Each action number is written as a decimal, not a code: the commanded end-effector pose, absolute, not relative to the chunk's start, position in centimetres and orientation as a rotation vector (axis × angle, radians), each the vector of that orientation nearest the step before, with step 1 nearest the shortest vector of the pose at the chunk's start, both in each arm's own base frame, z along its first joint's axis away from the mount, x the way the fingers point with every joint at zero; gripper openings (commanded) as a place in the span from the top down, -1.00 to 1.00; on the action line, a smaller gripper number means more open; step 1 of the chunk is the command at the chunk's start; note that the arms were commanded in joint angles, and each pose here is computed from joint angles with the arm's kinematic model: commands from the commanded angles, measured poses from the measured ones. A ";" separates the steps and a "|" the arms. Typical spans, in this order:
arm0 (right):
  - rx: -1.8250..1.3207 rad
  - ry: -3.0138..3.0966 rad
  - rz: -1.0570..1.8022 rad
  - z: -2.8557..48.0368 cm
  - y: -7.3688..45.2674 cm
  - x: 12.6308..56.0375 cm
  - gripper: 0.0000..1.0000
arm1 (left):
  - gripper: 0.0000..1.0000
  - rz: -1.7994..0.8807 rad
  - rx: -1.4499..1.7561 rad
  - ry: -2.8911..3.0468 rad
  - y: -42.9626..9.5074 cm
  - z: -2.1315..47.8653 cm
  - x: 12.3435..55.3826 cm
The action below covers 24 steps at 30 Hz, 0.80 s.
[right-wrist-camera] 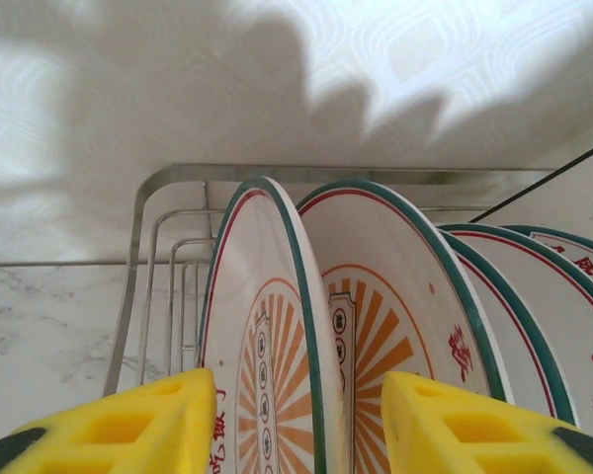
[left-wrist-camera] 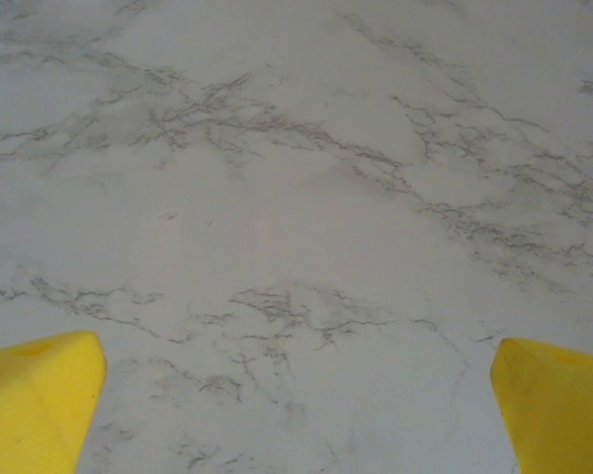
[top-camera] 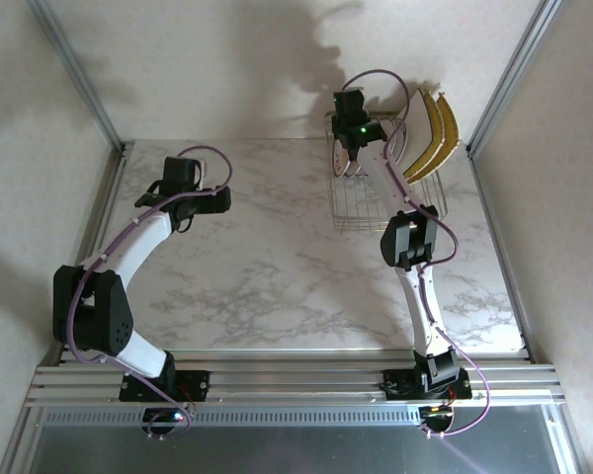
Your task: Unload the plates from the dish rack
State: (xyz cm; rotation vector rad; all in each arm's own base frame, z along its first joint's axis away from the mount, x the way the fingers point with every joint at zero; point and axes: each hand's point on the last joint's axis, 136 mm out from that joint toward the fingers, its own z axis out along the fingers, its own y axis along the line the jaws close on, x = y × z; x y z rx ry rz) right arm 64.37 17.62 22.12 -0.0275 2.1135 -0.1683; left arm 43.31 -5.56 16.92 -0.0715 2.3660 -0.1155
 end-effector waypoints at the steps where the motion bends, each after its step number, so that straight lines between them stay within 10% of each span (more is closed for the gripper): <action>1: 0.011 2.106 -0.184 21.2 17.4 65.0 0.13 | -0.99 -0.097 -0.052 2.354 -5.5 18.1 42.6; 17: 0.006 2.089 -0.183 22.0 17.6 65.0 0.97 | -0.99 -0.108 -0.058 2.363 -5.7 17.9 42.9; 24: -0.031 2.066 -0.141 24.4 18.6 64.2 1.00 | -0.99 -0.104 -0.065 2.365 -5.6 17.7 43.0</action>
